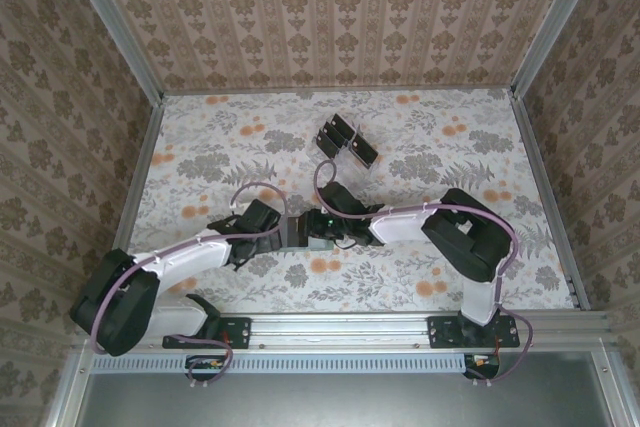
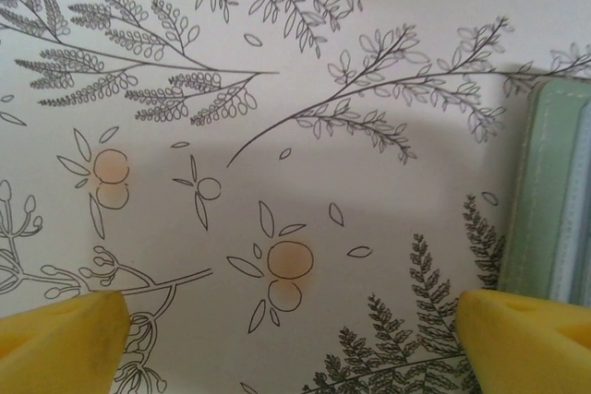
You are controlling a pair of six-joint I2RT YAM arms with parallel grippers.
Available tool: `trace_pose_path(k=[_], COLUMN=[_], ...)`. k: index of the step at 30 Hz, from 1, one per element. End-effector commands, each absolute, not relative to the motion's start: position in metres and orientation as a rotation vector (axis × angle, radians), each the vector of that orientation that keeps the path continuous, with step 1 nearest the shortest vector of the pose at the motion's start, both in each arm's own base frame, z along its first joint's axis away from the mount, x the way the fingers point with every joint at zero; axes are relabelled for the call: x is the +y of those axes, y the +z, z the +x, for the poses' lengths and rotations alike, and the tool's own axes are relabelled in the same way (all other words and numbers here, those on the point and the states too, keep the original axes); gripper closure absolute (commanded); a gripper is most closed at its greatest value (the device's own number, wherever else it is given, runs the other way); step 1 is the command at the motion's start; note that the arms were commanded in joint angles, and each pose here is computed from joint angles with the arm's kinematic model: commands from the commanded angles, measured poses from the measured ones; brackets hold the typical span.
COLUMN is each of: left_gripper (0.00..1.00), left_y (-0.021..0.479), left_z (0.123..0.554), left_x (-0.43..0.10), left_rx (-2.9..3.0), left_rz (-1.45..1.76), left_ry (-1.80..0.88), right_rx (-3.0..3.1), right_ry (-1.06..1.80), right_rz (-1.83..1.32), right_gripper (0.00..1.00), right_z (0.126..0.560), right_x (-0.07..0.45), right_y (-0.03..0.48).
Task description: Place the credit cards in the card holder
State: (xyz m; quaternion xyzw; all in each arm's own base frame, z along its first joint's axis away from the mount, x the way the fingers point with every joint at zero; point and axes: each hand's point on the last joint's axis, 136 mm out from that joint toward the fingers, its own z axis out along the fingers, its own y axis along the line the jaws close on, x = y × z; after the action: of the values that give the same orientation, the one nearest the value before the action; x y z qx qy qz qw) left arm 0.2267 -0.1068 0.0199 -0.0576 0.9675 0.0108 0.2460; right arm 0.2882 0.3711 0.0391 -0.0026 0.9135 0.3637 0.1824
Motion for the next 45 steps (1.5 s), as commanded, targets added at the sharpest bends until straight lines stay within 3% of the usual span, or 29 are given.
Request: trace_pose_path(k=[1,20,30,45], left_gripper=[0.00,0.00,0.00,0.00], left_y=[0.012,0.005,0.029,0.019], left_z=[0.222,0.218,0.224,0.219], left_x=[-0.101,-0.104,-0.104,-0.094], left_rx=[2.654,2.662,2.604,2.636], left_rz=[-0.196,-0.190,-0.196,-0.212], left_ry=[0.049,0.020,-0.005,0.060], right_rx=[2.624,2.623,2.557,2.681], right_ry=[1.017,1.117,1.089,0.925], right_rz=[-0.032,-0.081,-0.104,-0.086], right_gripper=[0.65,0.67,0.64,0.67], right_z=[0.285,0.284,0.283,0.275], right_x=[0.374,0.410,0.398,0.377], right_y=[0.032,0.039,0.078,0.042])
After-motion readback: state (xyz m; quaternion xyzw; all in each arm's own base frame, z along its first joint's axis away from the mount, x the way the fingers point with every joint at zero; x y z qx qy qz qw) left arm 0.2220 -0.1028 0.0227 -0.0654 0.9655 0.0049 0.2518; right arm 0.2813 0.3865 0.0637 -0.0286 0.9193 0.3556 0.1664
